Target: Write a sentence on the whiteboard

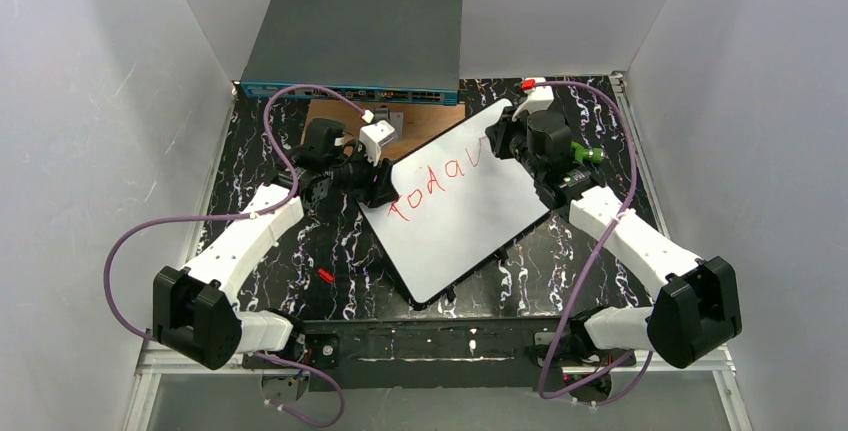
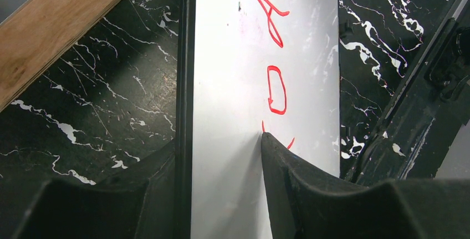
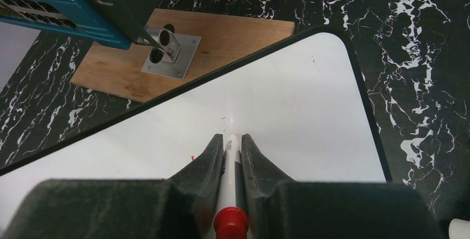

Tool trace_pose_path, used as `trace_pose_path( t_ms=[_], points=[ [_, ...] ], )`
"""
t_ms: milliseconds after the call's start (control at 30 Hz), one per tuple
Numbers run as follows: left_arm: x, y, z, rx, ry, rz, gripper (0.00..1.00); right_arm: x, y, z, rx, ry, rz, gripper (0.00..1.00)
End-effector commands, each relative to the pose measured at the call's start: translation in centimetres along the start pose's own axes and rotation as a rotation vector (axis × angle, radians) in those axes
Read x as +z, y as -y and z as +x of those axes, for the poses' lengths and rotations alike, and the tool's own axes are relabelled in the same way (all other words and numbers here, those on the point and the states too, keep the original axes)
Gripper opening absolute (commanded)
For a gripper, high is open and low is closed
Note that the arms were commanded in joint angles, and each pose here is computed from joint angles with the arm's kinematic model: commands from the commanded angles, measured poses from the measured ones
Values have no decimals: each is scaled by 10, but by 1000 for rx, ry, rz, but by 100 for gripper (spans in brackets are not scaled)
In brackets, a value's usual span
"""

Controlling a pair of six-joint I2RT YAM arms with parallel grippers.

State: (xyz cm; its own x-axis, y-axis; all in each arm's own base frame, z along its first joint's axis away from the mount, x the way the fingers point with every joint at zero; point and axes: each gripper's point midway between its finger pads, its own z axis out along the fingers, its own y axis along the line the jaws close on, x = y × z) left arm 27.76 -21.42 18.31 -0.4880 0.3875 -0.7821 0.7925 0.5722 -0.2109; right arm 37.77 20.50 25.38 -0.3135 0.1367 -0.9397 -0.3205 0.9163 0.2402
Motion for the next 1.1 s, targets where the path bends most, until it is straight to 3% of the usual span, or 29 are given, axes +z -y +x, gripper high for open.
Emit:
trace_pose_path(
  t_ms=[0,500,1067],
  points=[
    [-3,21,18,90,-49,79,0,-3,-4,-13,-4,49,-23,1],
    [-2,20,17,93,-48,80,0,-36,7,55,28,-92,-37,1],
    [-1,19,16,92,-49,77,0,-40,-17,54,95,-99,-103,1]
  ],
)
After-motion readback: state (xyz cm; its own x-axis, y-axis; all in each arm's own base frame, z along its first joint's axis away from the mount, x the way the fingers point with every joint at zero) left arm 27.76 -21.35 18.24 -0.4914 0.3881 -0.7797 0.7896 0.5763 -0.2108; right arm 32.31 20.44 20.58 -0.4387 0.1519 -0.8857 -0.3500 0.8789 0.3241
